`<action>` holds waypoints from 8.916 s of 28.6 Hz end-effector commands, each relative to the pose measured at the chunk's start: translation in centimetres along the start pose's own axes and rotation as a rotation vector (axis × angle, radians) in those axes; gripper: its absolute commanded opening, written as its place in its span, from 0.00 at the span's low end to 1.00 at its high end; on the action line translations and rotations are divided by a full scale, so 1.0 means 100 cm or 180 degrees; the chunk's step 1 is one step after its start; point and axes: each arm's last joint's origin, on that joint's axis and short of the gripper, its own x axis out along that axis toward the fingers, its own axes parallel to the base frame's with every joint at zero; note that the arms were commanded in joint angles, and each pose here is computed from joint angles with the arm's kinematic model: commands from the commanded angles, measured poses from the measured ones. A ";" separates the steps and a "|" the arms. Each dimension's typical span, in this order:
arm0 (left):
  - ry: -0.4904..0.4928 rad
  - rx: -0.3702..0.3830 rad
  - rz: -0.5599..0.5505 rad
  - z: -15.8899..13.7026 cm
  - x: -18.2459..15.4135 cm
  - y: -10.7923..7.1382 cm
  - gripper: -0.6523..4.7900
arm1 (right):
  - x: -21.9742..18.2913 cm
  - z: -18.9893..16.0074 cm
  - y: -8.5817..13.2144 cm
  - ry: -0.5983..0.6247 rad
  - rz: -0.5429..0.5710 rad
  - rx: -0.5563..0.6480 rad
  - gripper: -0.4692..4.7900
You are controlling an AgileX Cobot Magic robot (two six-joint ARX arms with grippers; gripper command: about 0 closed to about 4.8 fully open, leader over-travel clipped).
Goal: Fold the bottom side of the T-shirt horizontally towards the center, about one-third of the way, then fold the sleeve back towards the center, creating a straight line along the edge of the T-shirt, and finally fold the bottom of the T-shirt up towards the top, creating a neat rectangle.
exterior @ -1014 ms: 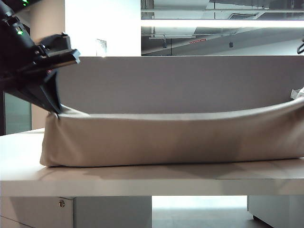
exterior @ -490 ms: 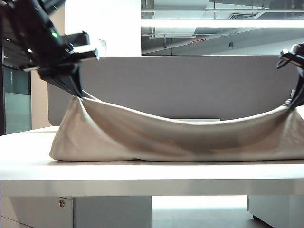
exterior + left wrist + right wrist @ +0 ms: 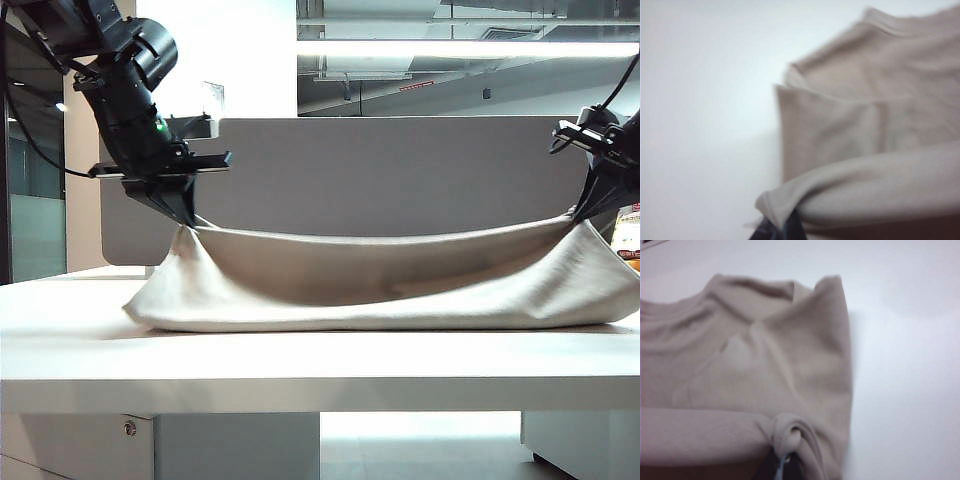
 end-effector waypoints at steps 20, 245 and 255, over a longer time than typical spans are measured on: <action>-0.0249 -0.0083 0.0051 0.024 0.063 0.027 0.11 | 0.045 0.043 -0.014 -0.0371 -0.0088 -0.0139 0.08; -0.1794 -0.0507 0.0848 -0.303 -0.179 0.009 0.11 | -0.146 -0.289 0.013 -0.1959 -0.0729 -0.1453 0.08; -0.1795 -0.0507 0.0848 -0.303 -0.179 0.009 0.11 | -0.146 -0.289 0.013 -0.1993 -0.0711 -0.1282 0.08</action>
